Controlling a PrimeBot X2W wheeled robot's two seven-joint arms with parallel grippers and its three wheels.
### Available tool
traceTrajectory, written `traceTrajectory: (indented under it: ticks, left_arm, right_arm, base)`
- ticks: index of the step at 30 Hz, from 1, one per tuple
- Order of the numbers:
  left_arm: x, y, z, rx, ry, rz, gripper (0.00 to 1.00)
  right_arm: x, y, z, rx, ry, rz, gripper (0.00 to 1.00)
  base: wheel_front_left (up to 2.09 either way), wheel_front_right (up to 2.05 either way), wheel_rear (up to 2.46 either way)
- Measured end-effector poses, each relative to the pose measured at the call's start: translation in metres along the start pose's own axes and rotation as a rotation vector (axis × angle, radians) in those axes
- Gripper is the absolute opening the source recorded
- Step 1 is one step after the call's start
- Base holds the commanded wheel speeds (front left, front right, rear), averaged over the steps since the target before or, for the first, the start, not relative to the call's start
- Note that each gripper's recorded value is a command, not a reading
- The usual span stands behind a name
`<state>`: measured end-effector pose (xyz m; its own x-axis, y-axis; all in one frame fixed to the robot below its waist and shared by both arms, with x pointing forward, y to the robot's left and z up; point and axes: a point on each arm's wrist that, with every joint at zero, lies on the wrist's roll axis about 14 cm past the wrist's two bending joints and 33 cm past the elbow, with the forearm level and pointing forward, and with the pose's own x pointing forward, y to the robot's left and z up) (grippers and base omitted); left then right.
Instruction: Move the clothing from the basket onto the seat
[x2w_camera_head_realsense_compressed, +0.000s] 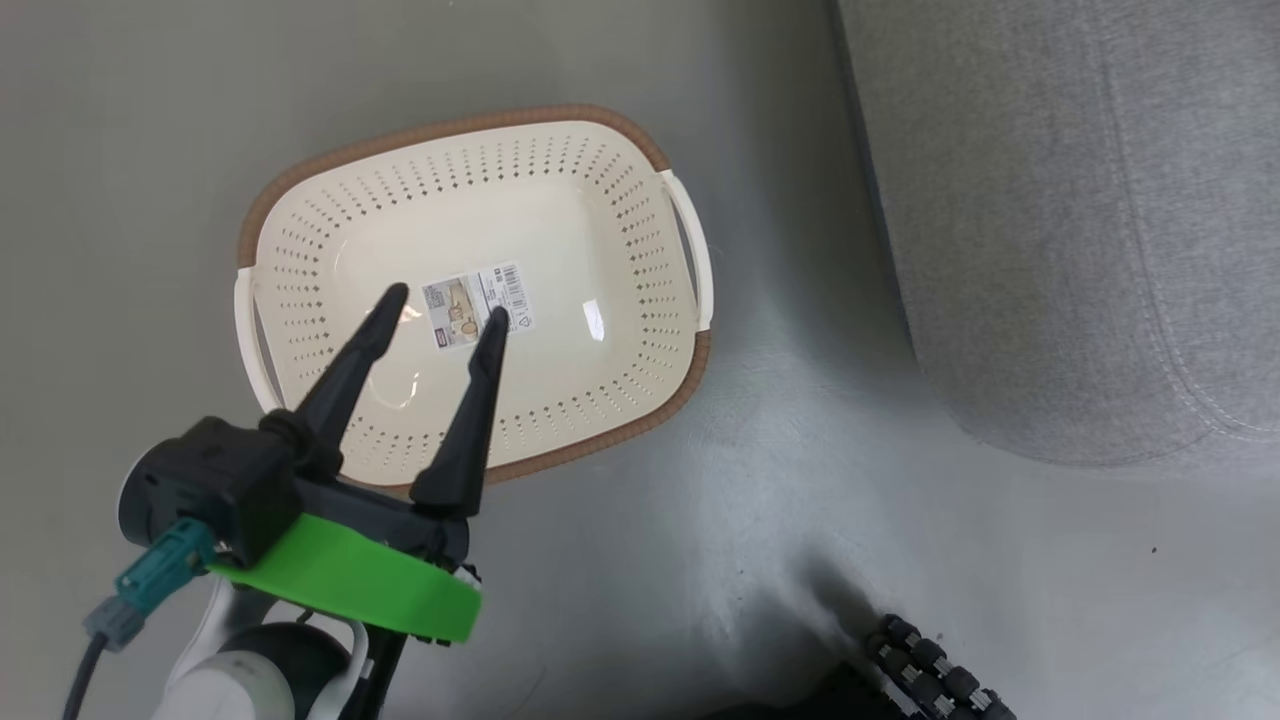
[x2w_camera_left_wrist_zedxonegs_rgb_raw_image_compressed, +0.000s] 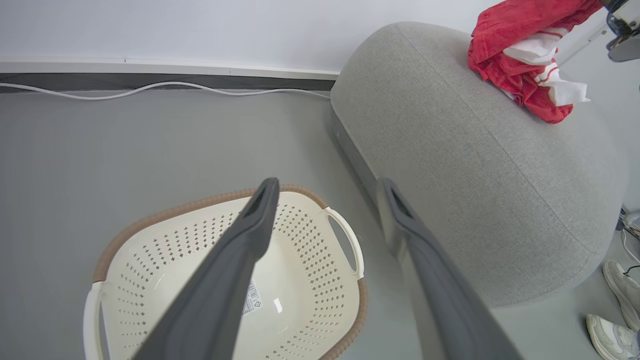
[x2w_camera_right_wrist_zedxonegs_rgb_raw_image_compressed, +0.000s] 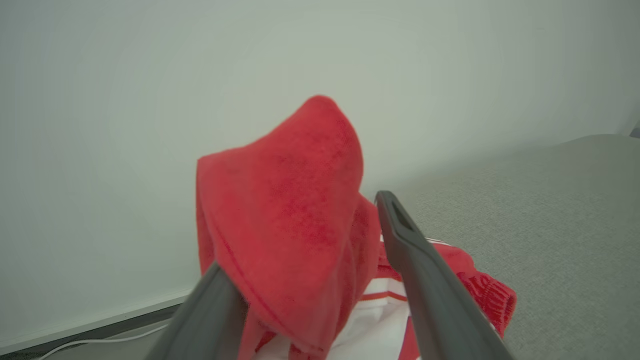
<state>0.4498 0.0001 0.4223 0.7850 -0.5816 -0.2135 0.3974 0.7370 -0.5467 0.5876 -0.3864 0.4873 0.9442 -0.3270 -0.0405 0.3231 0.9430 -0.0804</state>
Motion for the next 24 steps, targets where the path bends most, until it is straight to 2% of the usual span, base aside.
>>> traceTrajectory:
  ticks: [7,12,18,24]
  left_arm:
    - [0.003,-0.003,0.014,-0.05,-0.061,0.013,1.0]
    - [0.0,-0.003,0.026,-0.03,-0.104,0.029,1.0]
    - [-0.009,-0.011,0.042,-0.041,-0.162,0.039,1.0]
    - [-0.027,-0.013,0.046,-0.003,-0.186,0.072,1.0]
  right_arm:
    - [-0.013,0.015,0.03,-0.022,-0.056,0.092,1.0]
    - [-0.037,0.003,0.046,-0.031,-0.092,0.103,1.0]
    - [-0.071,0.006,0.054,0.029,-0.118,0.132,1.0]
    - [-0.104,0.013,0.053,0.086,-0.126,0.158,1.0]
  base:
    - [0.0,0.0,0.0]
    - [0.0,0.0,0.0]
    - [0.0,0.0,0.0]
    - [0.0,0.0,0.0]
